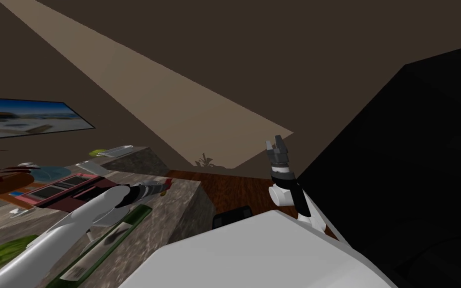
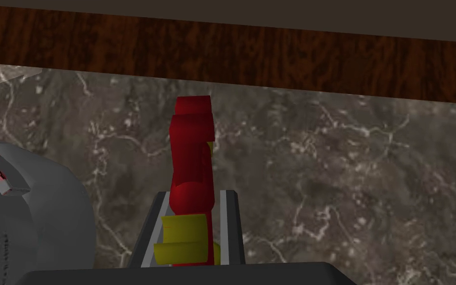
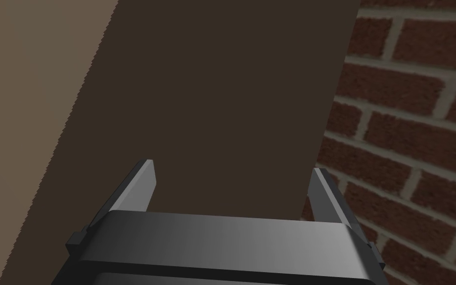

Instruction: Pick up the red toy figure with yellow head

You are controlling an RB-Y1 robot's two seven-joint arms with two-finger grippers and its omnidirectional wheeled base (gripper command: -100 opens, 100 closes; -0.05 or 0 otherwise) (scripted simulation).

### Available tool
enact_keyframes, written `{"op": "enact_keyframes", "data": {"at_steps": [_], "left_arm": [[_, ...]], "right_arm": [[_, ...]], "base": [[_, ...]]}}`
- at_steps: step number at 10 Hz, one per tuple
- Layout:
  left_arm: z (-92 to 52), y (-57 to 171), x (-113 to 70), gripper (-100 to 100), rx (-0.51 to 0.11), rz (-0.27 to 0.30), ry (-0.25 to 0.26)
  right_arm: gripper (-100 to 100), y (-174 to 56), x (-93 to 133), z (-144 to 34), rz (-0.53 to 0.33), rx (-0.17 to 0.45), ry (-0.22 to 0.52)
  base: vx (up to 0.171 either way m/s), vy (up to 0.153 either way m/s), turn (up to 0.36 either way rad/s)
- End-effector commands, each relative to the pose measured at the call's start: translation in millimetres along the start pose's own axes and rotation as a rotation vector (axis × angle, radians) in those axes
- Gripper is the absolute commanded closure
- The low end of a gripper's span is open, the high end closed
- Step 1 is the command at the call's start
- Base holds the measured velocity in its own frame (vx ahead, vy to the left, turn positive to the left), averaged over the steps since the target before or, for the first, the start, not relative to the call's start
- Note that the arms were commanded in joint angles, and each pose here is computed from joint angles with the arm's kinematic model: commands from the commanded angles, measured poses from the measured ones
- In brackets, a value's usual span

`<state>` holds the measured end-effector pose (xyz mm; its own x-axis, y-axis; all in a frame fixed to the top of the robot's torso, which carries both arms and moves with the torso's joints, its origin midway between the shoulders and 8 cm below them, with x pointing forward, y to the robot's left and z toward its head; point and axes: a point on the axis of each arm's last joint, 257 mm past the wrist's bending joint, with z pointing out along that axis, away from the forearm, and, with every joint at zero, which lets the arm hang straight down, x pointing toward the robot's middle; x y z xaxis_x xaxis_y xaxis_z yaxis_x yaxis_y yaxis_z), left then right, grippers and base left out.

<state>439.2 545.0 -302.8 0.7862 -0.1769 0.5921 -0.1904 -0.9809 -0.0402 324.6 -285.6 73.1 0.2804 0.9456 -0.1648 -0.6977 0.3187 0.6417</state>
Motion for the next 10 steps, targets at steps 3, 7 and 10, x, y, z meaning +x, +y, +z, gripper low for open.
{"op": "enact_keyframes", "data": {"at_steps": [3, 7, 10], "left_arm": [[-15.9, -5, -5.8, 100, 0.028, -0.034, 0.016], [-24.2, 4, -26.0, 100, 0.026, -0.05, -0.002], [-32.2, 10, -34.4, 100, 0.027, -0.069, -0.005]], "right_arm": [[0, 0, 0, 0.0, 0.0, 0.0, 0.0], [0, 0, 0, 0.0, 0.0, 0.0, 0.0], [0, 0, 0, 0.0, 0.0, 0.0, 0.0]], "base": [[-0.01, 0.03, -0.083], [-0.014, 0.03, -0.111], [-0.019, 0.031, -0.084]]}}
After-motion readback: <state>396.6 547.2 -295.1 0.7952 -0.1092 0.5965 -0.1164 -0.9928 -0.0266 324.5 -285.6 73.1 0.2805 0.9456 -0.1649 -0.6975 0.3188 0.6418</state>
